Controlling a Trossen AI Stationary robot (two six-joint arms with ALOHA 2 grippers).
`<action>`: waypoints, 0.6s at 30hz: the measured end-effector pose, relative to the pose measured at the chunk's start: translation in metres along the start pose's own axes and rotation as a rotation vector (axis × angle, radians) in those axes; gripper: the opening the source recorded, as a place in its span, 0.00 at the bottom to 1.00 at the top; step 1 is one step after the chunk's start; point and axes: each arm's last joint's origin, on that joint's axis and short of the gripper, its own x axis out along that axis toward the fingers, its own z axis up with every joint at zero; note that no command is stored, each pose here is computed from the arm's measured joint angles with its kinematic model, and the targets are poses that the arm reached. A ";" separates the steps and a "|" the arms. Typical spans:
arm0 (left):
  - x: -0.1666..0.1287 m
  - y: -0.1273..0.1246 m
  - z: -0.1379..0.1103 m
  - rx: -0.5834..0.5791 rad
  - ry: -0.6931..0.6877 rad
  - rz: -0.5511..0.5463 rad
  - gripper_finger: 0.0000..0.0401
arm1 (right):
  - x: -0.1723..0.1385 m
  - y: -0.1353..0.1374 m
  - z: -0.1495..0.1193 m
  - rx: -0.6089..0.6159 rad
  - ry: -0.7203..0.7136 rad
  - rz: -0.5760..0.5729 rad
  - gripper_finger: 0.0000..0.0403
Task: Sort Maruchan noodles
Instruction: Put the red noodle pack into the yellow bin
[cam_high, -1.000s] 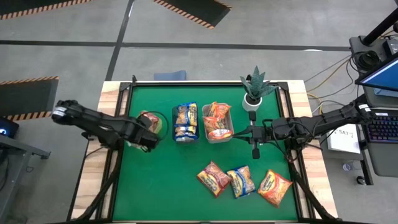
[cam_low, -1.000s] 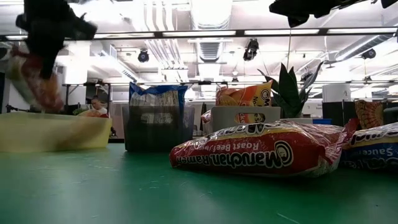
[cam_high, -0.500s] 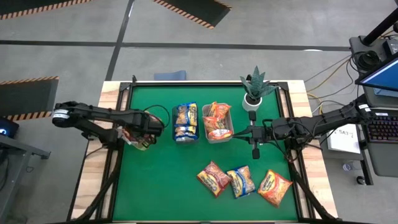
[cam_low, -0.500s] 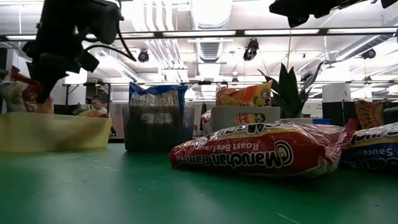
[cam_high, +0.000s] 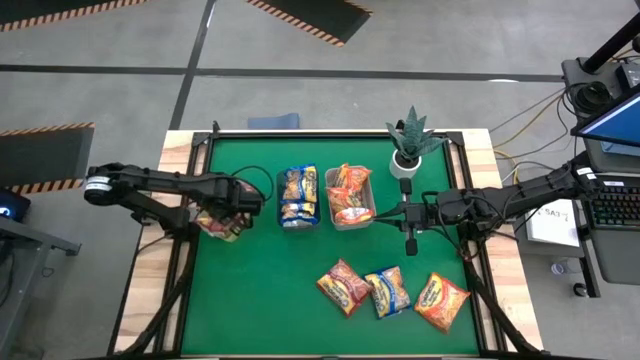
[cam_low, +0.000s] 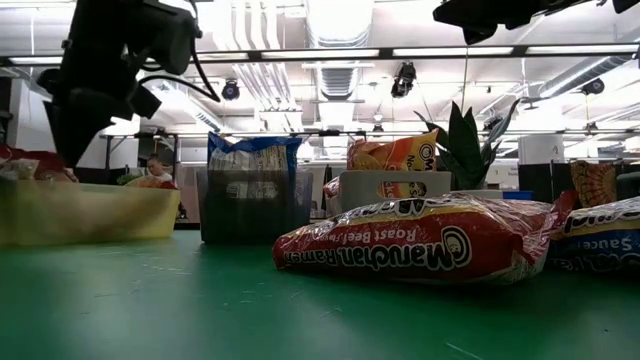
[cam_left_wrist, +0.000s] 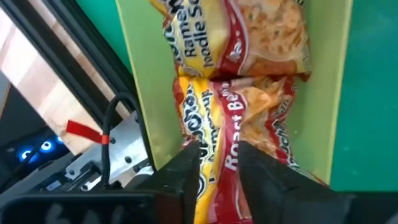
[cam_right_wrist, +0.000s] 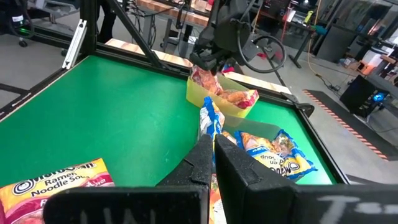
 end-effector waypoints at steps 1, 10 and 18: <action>0.000 0.000 0.000 -0.005 0.002 0.005 0.24 | 0.000 0.000 0.000 0.000 0.000 0.000 0.02; 0.002 -0.001 0.008 -0.060 -0.194 0.076 0.30 | 0.000 0.000 0.000 0.000 0.000 0.000 0.02; 0.033 -0.004 -0.002 -0.091 -0.099 0.054 0.21 | 0.000 0.000 0.000 0.002 0.000 0.000 0.02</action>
